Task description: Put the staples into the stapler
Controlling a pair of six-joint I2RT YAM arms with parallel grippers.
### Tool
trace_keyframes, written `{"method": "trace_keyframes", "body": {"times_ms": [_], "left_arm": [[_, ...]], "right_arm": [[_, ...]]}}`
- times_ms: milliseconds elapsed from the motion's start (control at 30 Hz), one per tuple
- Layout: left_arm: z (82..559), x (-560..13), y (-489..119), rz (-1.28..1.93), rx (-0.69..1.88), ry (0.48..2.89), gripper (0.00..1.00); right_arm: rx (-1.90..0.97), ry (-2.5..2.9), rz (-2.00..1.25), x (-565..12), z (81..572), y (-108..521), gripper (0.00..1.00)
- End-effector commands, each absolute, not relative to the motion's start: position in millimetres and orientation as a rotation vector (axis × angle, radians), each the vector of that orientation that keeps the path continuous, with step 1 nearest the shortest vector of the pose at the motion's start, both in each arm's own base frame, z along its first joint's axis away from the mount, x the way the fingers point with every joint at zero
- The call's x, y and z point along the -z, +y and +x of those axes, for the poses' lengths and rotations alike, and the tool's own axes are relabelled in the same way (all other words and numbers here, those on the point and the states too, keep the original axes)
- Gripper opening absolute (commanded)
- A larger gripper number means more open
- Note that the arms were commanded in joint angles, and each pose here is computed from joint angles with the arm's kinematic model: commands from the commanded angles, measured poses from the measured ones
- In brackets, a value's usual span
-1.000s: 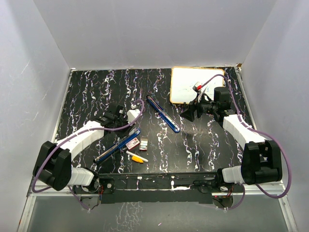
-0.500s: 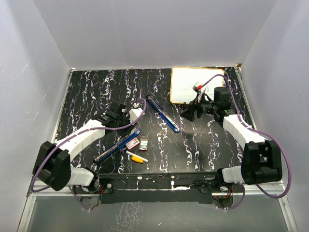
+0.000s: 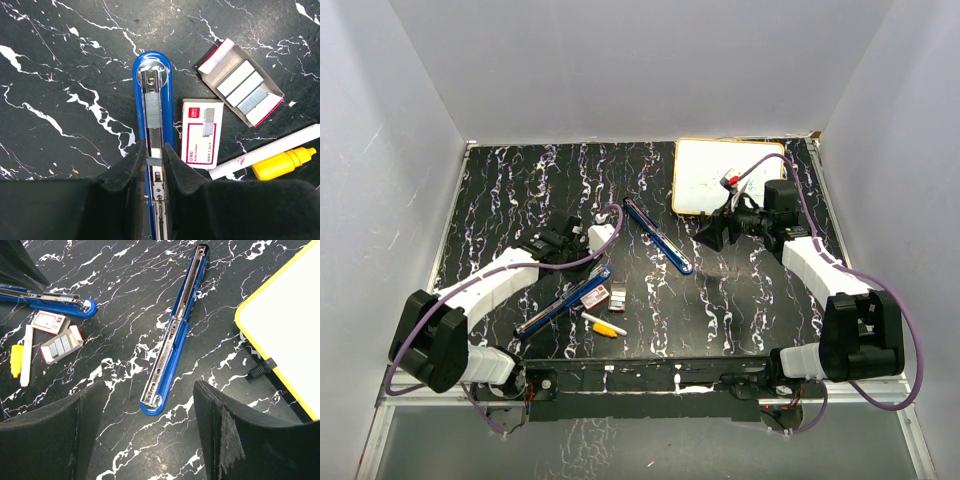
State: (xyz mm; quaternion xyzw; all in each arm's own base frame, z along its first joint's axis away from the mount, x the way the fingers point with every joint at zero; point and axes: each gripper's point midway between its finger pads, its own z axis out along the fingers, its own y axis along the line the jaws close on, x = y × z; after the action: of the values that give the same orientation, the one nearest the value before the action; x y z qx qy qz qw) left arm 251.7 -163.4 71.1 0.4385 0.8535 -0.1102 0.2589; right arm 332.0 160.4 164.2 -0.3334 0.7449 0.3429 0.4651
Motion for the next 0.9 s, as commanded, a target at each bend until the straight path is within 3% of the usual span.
{"method": "trace_keyframes", "body": {"times_ms": [0,867], "left_arm": [[246.4,-67.3,-160.9,1.189,0.296,2.325,0.00],[243.7,-61.4,-157.2,1.207,0.281,2.338,0.00]], "right_arm": [[-0.826,1.772,-0.832,-173.1,336.6,160.5,0.73],[-0.829,1.764,-0.832,-176.0,336.1,160.3,0.73]]}}
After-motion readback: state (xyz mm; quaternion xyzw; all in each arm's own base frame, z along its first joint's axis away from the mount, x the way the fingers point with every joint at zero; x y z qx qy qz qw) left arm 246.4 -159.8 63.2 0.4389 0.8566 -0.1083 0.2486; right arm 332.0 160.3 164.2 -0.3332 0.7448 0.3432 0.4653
